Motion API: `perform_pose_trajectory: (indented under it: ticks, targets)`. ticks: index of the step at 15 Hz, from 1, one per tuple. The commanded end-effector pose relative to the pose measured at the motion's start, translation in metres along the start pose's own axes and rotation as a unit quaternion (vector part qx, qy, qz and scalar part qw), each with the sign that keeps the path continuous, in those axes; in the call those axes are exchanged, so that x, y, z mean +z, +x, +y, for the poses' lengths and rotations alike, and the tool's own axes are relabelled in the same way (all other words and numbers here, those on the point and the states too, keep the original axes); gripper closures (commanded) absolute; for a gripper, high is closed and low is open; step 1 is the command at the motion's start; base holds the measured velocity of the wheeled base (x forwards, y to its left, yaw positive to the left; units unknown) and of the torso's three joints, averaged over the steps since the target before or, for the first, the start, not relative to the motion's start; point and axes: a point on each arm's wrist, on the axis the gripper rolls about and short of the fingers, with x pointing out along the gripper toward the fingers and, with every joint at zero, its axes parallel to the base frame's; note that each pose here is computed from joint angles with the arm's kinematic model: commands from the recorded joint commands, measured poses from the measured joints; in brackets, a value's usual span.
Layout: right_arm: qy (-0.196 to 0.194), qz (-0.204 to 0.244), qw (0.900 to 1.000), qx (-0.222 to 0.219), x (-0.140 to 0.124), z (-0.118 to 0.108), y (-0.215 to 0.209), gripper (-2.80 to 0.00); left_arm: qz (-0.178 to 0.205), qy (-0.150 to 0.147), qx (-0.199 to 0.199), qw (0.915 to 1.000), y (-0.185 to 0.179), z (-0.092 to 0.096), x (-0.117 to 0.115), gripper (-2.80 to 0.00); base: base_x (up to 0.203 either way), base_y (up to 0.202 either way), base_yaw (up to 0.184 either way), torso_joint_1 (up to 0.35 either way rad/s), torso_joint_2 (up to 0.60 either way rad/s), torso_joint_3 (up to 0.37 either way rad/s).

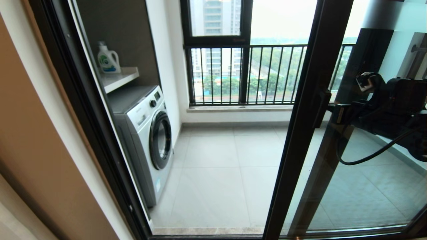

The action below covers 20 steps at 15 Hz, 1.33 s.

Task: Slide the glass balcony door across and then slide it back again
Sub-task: Close the slid door

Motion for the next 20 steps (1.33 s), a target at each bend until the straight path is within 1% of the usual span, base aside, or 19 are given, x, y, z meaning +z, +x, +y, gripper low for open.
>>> perform_pose_trajectory:
  ticks: [1, 5, 11, 14, 18, 20]
  targets:
    - [-0.003, 0.004, 1.000, 0.015, -0.002, 0.014, 0.002, 0.00, 0.001, 0.000, 0.000, 1.0000, 0.000, 0.000, 0.000, 0.00, 0.000, 0.000, 0.000, 0.000, 0.00, 0.000]
    - [-0.012, 0.005, 1.000, 0.023, -0.003, 0.036, 0.003, 0.00, 0.001, 0.000, 0.000, 1.0000, 0.000, 0.000, 0.000, 0.00, 0.000, 0.000, 0.000, 0.000, 0.00, 0.000]
    - [-0.022, 0.005, 0.999, 0.036, -0.003, 0.054, 0.000, 0.00, 0.001, 0.000, 0.000, 1.0000, 0.000, 0.000, 0.000, 0.00, 0.000, 0.000, 0.000, 0.000, 0.00, 0.000]
    - [-0.023, 0.001, 0.999, 0.036, -0.002, 0.055, 0.000, 0.00, 0.001, 0.000, 0.000, 1.0000, 0.000, 0.000, 0.000, 0.00, 0.000, 0.000, 0.000, 0.000, 0.00, 0.000]
    - [-0.024, -0.022, 0.999, 0.022, 0.000, 0.050, -0.006, 0.00, 0.001, 0.000, 0.000, 1.0000, 0.000, 0.000, 0.000, 0.00, 0.000, 0.000, 0.000, 0.000, 0.00, 0.000]
    - [-0.022, -0.026, 0.999, 0.015, 0.002, 0.046, -0.009, 0.00, 0.001, 0.000, 0.000, 1.0000, 0.000, 0.000, 0.000, 0.00, 0.000, 0.000, 0.000, 0.000, 0.00, 0.000]
